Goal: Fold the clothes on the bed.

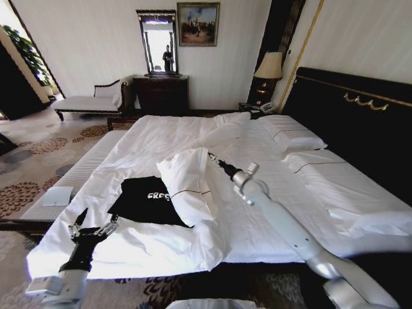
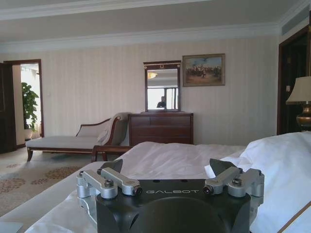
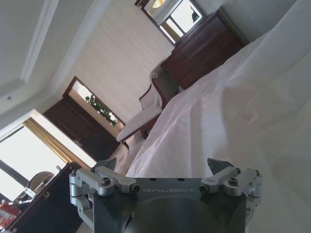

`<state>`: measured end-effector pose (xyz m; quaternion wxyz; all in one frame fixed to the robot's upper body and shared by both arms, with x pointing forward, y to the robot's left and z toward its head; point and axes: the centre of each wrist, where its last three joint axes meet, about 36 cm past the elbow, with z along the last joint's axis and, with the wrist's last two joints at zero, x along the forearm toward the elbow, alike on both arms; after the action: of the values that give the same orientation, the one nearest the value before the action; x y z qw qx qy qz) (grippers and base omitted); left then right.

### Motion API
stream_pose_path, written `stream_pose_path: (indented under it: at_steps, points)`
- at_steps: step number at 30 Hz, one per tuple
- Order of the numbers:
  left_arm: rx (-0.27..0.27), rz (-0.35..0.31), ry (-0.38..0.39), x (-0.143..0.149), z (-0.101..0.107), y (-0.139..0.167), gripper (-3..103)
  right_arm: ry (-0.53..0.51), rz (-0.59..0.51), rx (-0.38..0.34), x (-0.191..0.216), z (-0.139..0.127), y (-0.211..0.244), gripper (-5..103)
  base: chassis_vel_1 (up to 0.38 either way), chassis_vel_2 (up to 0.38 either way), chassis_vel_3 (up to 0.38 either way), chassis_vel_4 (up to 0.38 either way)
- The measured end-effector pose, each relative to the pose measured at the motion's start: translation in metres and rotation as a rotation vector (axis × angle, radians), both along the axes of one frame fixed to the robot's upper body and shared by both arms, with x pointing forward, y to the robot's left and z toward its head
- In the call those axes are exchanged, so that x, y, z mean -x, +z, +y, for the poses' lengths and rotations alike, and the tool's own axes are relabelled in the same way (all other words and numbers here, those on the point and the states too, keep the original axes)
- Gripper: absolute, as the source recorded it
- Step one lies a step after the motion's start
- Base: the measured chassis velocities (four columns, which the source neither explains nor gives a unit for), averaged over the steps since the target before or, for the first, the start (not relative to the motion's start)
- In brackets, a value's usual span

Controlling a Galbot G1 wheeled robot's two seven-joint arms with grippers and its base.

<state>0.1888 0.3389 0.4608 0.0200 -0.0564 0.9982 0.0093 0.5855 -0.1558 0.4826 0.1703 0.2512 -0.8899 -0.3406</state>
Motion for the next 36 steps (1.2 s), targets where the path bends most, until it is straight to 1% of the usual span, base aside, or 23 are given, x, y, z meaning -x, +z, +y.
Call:
stream_pose_path:
  at_steps: [1, 2, 3, 6, 12, 14, 16, 18, 21, 27, 31, 34, 36]
  points:
    - [0.004, 0.005, 0.009, 0.000, 0.003, -0.005, 100, 0.023, 0.014, 0.030, -0.007, 0.018, -0.002, 100, 0.000, 0.000, 0.000, 0.000]
    - [0.006, 0.008, 0.014, -0.001, 0.004, -0.007, 100, 0.032, 0.018, 0.052, -0.010, 0.026, -0.005, 100, 0.000, 0.000, 0.000, 0.000]
    - [0.006, 0.008, 0.014, -0.001, 0.004, -0.007, 100, 0.032, 0.018, 0.052, -0.010, 0.026, -0.005, 100, 0.000, 0.000, 0.000, 0.000]
    - [0.021, 0.017, 0.022, -0.002, 0.004, -0.016, 100, 0.039, 0.017, 0.077, -0.018, 0.042, -0.007, 100, 0.000, 0.000, 0.000, 0.000]
    - [0.037, 0.031, 0.024, -0.004, 0.003, -0.029, 100, 0.040, -0.011, 0.080, -0.029, 0.053, 0.007, 100, 0.000, 0.000, 0.000, 0.000]
    - [0.043, 0.032, 0.023, -0.004, 0.001, -0.031, 100, 0.036, -0.019, 0.097, -0.036, 0.057, 0.011, 100, 0.000, 0.000, 0.000, 0.000]
    - [0.046, 0.035, 0.019, -0.005, -0.001, -0.034, 100, 0.016, -0.014, 0.144, -0.047, 0.063, 0.010, 100, 0.000, 0.000, 0.000, 0.000]
    - [0.046, 0.036, 0.019, -0.005, -0.001, -0.034, 100, 0.012, -0.009, 0.155, -0.049, 0.064, 0.009, 100, 0.000, 0.000, 0.000, 0.000]
    - [0.042, 0.040, 0.018, -0.005, 0.000, -0.036, 100, -0.005, 0.025, 0.218, -0.061, 0.069, 0.002, 100, 0.000, 0.000, 0.000, 0.000]
    - [0.037, 0.045, 0.023, -0.004, 0.004, -0.040, 100, -0.003, 0.051, 0.249, -0.070, 0.073, -0.002, 100, 0.000, 0.000, 0.000, 0.000]
    - [0.037, 0.046, 0.029, -0.003, 0.005, -0.043, 100, 0.014, 0.058, 0.292, -0.071, 0.080, -0.007, 100, 0.000, 0.000, 0.000, 0.000]
    - [0.037, 0.044, 0.030, -0.002, 0.005, -0.043, 100, 0.015, 0.052, 0.298, -0.071, 0.082, -0.007, 100, 0.000, 0.000, 0.000, 0.000]
    - [0.036, 0.041, 0.035, -0.002, 0.007, -0.042, 100, 0.004, 0.022, 0.289, -0.069, 0.082, 0.004, 100, 0.000, 0.000, 0.000, 0.000]
